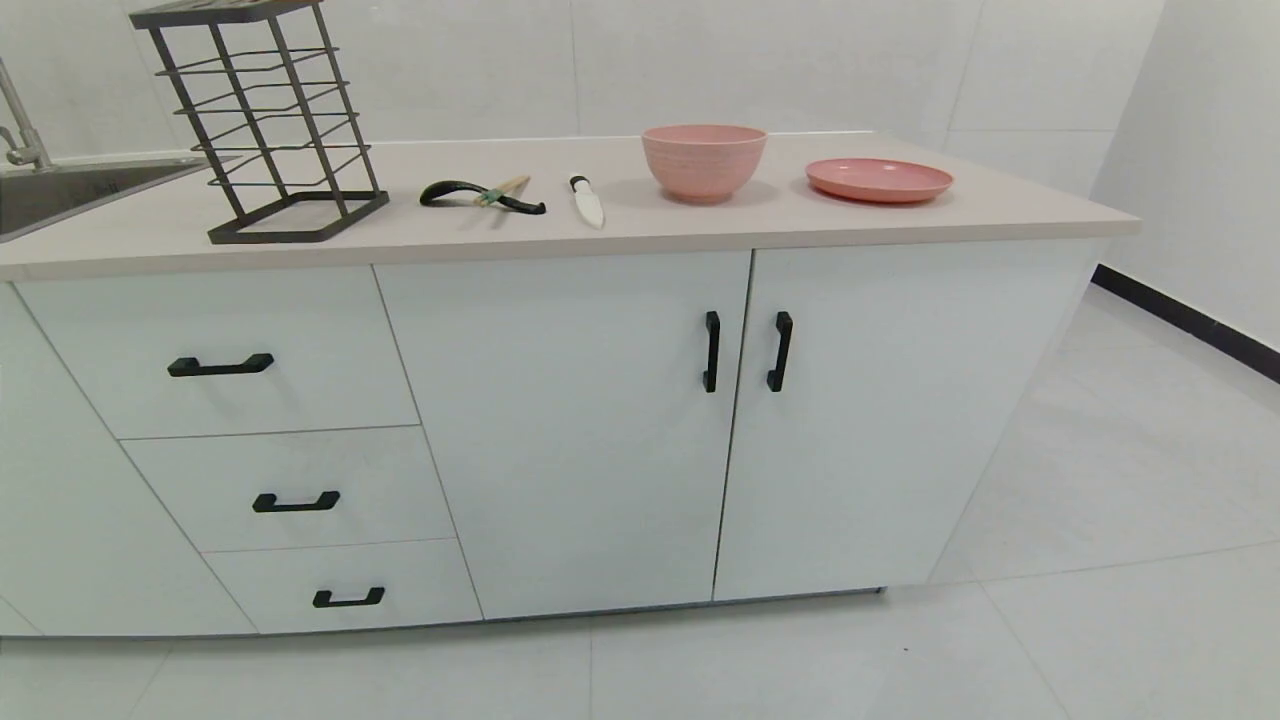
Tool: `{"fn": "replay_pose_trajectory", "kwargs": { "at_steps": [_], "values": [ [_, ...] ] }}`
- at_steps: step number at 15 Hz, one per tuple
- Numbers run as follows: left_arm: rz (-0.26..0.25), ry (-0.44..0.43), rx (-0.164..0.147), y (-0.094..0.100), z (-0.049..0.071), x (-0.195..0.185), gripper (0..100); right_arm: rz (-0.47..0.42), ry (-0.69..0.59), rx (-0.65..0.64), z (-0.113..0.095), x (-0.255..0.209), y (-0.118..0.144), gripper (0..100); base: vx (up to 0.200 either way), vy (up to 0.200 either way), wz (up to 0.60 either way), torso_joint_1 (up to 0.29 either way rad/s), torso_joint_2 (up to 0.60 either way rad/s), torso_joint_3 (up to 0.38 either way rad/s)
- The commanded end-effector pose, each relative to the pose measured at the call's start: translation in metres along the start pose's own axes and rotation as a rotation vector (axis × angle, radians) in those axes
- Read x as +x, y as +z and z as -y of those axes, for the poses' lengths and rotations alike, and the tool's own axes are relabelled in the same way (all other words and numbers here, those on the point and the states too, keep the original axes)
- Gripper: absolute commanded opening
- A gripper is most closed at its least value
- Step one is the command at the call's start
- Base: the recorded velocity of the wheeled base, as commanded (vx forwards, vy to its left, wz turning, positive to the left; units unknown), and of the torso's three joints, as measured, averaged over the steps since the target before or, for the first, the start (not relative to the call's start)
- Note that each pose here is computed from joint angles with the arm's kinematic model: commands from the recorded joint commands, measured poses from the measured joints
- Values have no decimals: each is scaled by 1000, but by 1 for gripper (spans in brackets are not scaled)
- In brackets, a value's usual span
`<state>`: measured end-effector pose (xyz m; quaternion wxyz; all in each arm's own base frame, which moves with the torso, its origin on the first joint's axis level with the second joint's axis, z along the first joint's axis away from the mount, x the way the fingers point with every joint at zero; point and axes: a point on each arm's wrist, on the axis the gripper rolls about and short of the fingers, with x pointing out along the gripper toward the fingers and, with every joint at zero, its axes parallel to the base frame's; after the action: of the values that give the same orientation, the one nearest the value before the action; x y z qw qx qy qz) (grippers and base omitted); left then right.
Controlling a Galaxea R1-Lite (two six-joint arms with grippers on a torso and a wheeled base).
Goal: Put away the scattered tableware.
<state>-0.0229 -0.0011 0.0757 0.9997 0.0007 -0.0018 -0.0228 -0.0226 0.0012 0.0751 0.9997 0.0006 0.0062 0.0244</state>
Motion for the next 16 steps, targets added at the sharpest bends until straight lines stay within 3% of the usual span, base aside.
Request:
{"fn": "replay_pose_trajectory", "kwargs": {
  "at_steps": [1,16],
  "values": [
    [-2,0,-1,0,0,0,100,-1,2,-5,0,0,0,100,0,0,0,0,0,0],
    [-1,10,11,0,0,0,100,20,-12,3,0,0,2,100,0,0,0,0,0,0]
  ]
}}
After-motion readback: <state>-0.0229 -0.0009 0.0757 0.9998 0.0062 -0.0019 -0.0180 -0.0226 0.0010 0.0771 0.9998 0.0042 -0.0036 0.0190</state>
